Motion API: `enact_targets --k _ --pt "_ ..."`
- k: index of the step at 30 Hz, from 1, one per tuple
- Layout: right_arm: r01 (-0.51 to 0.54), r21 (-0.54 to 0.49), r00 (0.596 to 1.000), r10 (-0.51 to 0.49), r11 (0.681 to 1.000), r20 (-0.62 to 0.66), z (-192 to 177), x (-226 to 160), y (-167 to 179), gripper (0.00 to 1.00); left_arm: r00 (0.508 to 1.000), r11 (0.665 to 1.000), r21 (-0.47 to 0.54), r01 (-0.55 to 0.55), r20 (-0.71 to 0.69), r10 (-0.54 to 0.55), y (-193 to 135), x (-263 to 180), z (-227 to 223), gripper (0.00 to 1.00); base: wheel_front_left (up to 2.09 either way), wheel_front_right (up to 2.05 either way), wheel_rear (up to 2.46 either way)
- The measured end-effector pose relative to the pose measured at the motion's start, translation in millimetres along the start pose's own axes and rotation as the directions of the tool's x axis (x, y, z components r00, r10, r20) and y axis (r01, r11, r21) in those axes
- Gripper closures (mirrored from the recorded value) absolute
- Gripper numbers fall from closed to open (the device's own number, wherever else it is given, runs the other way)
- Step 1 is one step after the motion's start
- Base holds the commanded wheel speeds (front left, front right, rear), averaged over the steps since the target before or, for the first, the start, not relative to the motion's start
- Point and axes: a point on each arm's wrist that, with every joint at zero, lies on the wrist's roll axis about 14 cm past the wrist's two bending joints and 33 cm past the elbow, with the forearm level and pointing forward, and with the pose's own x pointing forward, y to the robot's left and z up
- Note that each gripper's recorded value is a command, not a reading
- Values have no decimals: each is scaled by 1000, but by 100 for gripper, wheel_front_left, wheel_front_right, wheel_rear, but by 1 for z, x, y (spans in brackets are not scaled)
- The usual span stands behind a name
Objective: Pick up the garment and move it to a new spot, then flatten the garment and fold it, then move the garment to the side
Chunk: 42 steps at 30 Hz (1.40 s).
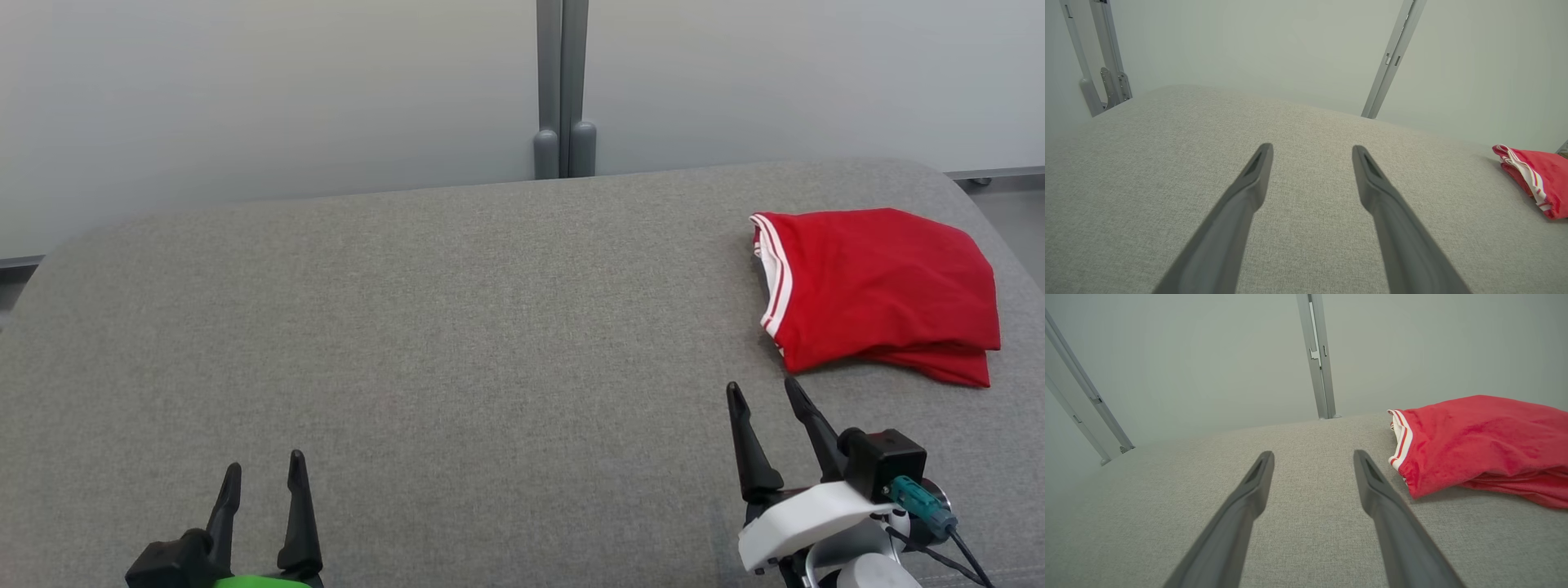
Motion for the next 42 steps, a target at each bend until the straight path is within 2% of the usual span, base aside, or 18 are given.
enact_targets --k 16,17,23,27,34,42 --pt "15 0 1000 -15 1000 20 5 2 -2 0 1000 1000 3 0 -2 0 0 0 -1 0 0 0 0" --pt "16 0 1000 -16 1000 21 6 2 -2 100 1000 1000 4 1 2 -1 0 0 1 100 0 0 0" --pt "31 3 997 -31 1000 -71 -23 -12 -5 100 998 1000 7 -18 -55 18 4 -5 -18 100 0 0 0" --pt "36 27 996 -34 999 -79 -25 -13 -5 100 998 1000 -16 -22 -61 21 5 -5 -19 100 0 0 0" --pt "51 121 996 -40 991 -85 -25 -13 -6 100 996 994 -101 -40 -85 31 6 -5 -23 100 0 0 0" --pt "111 240 990 -86 964 -115 -27 -12 -19 100 991 978 -197 -73 -123 50 12 -5 -28 100 0 0 0"
